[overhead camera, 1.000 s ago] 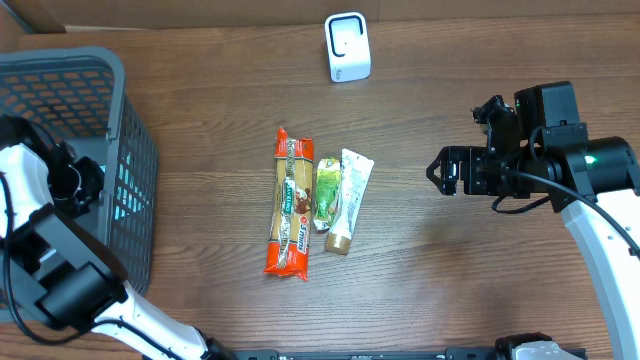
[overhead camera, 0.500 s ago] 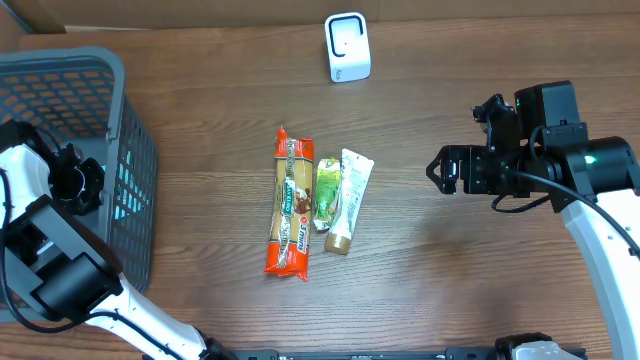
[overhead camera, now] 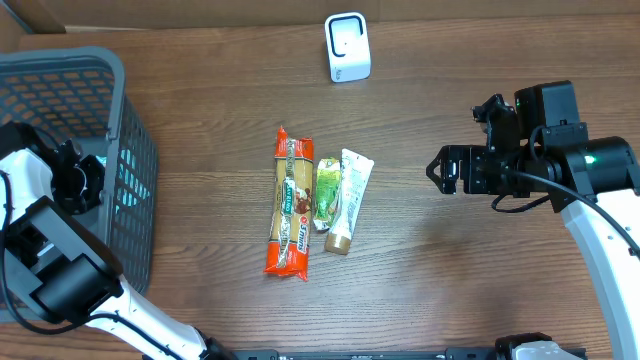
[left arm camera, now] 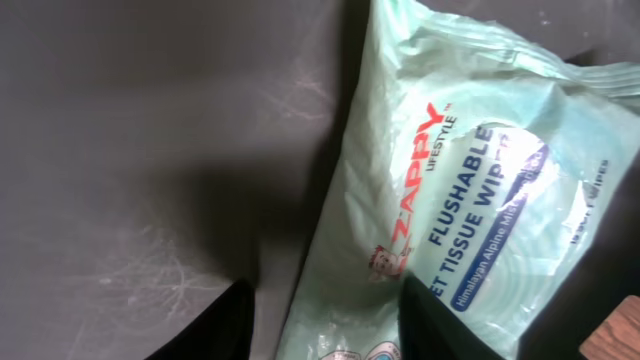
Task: Scan the item barcode
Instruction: 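Reach the left gripper back into the basket toward the wipes pack, then grasp the light-blue Zappy wipes pack with the left gripper and lift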
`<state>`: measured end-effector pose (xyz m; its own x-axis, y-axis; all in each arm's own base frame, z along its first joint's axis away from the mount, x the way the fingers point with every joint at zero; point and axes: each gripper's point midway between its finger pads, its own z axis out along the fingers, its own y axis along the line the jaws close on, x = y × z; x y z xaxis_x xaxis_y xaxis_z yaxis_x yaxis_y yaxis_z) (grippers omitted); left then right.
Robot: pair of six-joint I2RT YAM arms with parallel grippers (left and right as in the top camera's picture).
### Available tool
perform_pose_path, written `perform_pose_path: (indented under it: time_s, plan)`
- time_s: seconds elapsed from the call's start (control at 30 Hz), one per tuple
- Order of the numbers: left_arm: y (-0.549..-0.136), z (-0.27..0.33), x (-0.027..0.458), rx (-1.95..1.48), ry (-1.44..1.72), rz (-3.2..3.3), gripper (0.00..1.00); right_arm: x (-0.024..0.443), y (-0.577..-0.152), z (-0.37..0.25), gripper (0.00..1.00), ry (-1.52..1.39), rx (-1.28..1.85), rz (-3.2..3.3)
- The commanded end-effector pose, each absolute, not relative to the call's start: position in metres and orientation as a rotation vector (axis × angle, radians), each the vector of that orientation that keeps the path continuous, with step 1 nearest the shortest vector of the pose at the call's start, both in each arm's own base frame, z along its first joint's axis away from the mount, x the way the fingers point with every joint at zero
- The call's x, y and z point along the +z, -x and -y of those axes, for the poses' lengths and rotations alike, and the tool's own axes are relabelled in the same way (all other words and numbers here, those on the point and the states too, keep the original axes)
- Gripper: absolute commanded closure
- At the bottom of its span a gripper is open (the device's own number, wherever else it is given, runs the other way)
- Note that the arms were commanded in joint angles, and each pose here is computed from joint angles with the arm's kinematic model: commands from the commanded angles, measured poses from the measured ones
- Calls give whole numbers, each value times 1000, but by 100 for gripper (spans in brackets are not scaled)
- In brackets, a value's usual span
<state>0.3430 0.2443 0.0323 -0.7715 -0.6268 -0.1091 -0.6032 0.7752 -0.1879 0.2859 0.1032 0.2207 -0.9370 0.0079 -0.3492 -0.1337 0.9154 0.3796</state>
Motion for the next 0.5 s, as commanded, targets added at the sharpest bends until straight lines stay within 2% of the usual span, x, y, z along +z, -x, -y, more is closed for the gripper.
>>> perform_pose_path:
  time_s: [0.0, 0.3, 0.47]
  plan:
    - [-309, -222, -25, -254, 1053, -2994, 58, 227, -289, -105, 0, 115, 569, -2704]
    - [-336, -239, 38, -207, 999, -2897, 51, 228, -292, -105, 0, 118, 569, -2690]
    - [-343, -237, 47, -224, 972, -2864, 49, 229, -293, -105, 0, 119, 569, -2684]
